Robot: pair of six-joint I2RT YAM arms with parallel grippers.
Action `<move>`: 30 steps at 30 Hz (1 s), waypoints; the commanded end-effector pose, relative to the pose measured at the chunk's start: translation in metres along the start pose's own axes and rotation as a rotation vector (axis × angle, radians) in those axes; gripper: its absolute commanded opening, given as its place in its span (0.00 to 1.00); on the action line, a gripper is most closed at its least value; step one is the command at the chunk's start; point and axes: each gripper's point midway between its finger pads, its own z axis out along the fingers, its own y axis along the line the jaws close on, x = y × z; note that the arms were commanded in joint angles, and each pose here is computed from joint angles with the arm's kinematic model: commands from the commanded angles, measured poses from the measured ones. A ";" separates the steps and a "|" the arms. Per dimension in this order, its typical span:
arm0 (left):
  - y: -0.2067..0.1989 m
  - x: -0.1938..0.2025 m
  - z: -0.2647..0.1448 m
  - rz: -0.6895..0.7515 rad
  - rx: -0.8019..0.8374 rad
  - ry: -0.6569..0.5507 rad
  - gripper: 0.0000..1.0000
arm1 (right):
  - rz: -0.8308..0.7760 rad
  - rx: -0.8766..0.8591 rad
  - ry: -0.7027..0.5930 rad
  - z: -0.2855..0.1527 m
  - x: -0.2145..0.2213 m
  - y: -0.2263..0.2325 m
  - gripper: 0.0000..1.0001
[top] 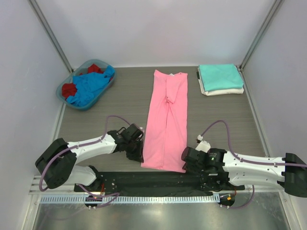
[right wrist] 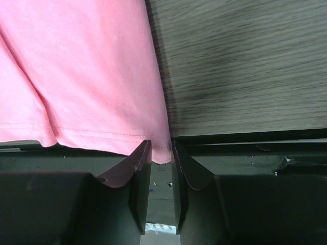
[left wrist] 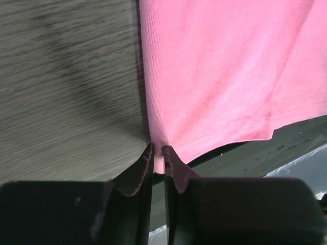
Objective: Fold and stack the t-shirts
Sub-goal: Fold the tshirt
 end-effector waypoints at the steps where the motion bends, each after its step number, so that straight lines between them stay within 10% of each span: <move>1: -0.001 -0.001 -0.009 -0.005 0.004 -0.033 0.21 | -0.017 -0.037 -0.002 -0.001 0.000 0.003 0.28; 12: -0.009 0.001 -0.015 -0.018 0.051 -0.039 0.43 | -0.035 -0.053 0.027 0.001 0.006 0.007 0.31; 30: -0.010 0.012 -0.002 -0.031 0.056 -0.009 0.30 | -0.023 -0.056 0.037 0.001 0.008 -0.002 0.17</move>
